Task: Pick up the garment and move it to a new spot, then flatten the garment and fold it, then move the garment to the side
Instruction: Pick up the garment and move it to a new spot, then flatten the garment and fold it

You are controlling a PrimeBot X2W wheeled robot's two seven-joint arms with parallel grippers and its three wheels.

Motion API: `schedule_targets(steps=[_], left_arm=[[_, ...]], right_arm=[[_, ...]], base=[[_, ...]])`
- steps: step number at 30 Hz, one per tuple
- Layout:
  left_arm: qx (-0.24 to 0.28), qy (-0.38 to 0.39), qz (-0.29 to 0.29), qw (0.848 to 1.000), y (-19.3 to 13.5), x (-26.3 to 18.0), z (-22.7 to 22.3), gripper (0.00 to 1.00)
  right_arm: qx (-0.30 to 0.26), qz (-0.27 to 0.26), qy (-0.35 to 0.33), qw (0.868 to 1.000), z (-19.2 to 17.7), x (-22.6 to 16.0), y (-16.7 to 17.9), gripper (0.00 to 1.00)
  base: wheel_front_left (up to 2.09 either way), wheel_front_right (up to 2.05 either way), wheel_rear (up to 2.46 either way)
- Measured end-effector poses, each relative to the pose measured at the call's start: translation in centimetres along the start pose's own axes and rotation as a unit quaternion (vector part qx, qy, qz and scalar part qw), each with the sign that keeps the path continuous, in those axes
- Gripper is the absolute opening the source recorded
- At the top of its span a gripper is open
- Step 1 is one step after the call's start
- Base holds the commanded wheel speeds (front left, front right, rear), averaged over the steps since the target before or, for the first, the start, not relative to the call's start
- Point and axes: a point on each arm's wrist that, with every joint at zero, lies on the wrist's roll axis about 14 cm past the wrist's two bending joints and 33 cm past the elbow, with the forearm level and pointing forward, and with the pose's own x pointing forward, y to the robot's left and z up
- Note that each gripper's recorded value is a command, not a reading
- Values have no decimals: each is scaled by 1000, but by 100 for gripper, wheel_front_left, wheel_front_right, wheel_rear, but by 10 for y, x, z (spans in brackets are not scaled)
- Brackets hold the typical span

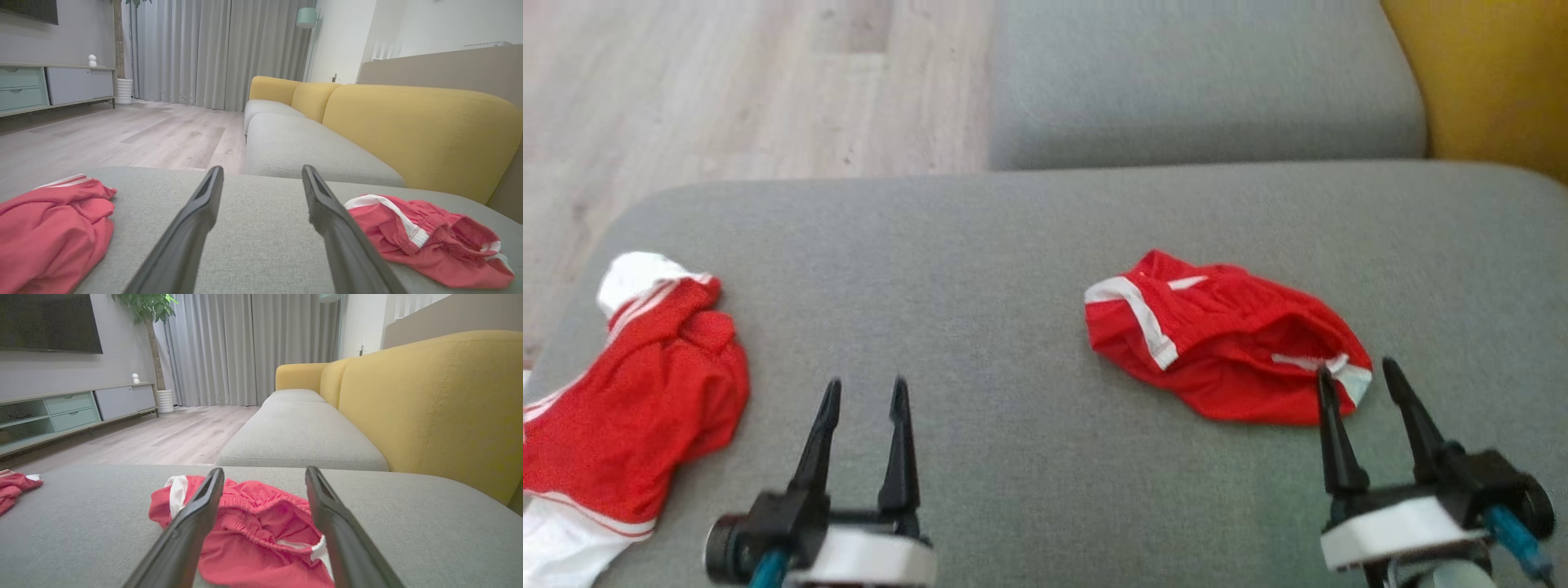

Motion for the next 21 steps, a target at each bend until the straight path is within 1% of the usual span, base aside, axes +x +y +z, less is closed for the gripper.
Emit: schedule_targets(steps=[3,5,8,12,14,21], left_arm=[[2,-12,10,1000,9,-16,5,100],[2,-22,5,1000,10,-24,9,100],[19,-25,-3,1000,9,-36,9,100],[43,-7,2,999,12,-53,-3,100],[43,0,8,999,15,-58,-7,100],[54,27,11,998,18,-72,-22,100]], right_arm=[[1,-1,6,1000,-4,-8,1,100],[-1,-5,7,1000,-4,-13,-2,100],[-7,-8,16,1000,-9,-23,-3,100],[-6,-12,37,999,-22,-43,-3,100],[-4,-11,43,999,-26,-50,0,100],[-5,-19,38,999,-24,-58,-2,100]], base=[[0,0,0],[0,0,0],[0,0,0],[0,0,0],[0,0,0],[0,0,0]])
